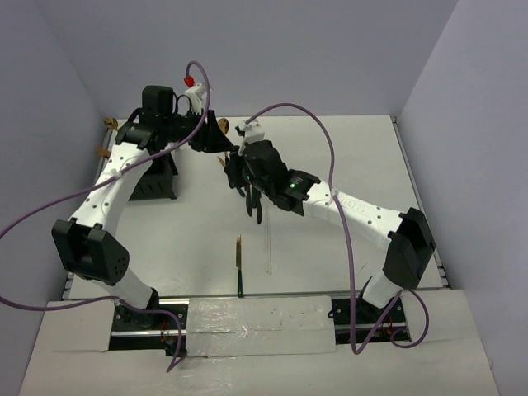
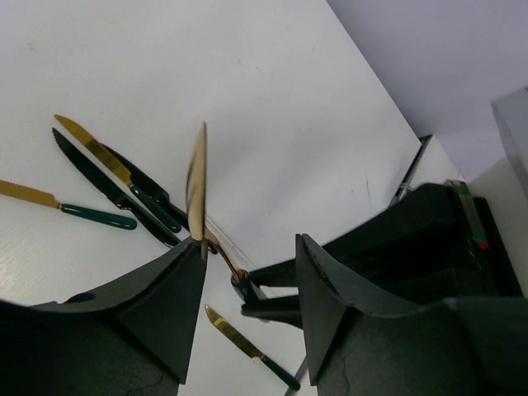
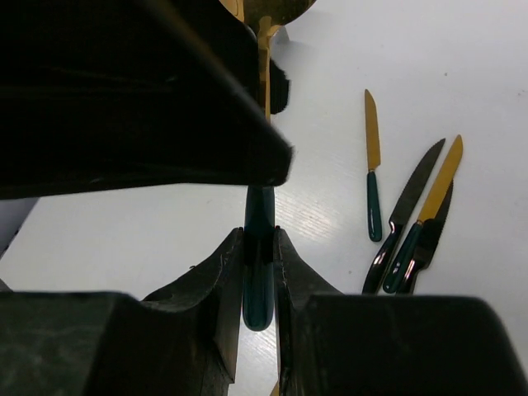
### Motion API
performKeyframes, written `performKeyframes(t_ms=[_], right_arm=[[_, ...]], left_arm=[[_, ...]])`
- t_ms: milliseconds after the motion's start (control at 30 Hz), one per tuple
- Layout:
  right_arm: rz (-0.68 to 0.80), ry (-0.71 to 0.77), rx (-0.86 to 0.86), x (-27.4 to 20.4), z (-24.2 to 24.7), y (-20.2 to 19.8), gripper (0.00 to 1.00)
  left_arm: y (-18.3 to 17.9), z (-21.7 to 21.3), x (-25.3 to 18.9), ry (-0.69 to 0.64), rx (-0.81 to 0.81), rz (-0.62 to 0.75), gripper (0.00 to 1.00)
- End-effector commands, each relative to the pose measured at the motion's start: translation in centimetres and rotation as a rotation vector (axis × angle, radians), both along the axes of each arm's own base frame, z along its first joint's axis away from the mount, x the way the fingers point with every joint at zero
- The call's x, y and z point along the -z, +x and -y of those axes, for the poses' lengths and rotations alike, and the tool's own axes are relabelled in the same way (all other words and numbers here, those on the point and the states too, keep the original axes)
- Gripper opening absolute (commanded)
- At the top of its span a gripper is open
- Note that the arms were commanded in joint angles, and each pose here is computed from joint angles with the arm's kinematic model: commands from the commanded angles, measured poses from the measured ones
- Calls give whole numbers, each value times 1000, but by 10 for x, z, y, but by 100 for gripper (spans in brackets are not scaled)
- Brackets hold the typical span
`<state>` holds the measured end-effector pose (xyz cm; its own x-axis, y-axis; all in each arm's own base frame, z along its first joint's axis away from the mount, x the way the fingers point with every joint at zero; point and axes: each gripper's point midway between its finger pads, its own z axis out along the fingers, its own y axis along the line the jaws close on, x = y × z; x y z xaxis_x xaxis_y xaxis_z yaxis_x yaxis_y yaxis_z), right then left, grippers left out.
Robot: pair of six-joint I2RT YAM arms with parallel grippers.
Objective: Sort the eating utensils into containers
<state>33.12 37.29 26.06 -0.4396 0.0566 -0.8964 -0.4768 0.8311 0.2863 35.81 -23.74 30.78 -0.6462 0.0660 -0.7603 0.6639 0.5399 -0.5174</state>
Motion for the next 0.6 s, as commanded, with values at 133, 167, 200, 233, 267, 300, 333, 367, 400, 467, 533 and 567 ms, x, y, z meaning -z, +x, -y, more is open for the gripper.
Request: performKeyframes(t_ms=[133,167,200,233,267,300,333,367,400,467,533,567], right_arm=[[102,87,-31,-50,-14,-1,0],[106,89,-31,-52,-14,-2,0],[110,94,-29,-54,-13,-2,0],[111,93,-31,-54,-13,-2,0],[112,92,-32,-53,-14,-1,0],[111,90,-37,-53,-14,-2,0],[109,88,-38,-52,-15,-2,0],[104,81,-40,-50,-17,-1,0],[92,72,-42,-46,-17,-1,0],[74,64,-41,-42,-19,0,13],[50,63,-44,-37,-20,1,50],[37,59,-42,-34,-19,0,56]], left_arm=[[26,-2,15,59,-105,50,47],[28,-3,16,68,-109,59,45],[29,-5,16,75,-116,66,44],[30,-5,15,77,-118,71,39],[31,-5,13,77,-118,78,35],[31,-5,11,76,-118,83,21],[32,-5,8,73,-122,91,12],[33,-5,6,74,-124,97,3],[34,-6,1,72,-128,107,0],[39,-10,-3,90,-151,136,0],[51,-22,-6,128,-198,185,0],[63,-38,-7,144,-248,200,0]])
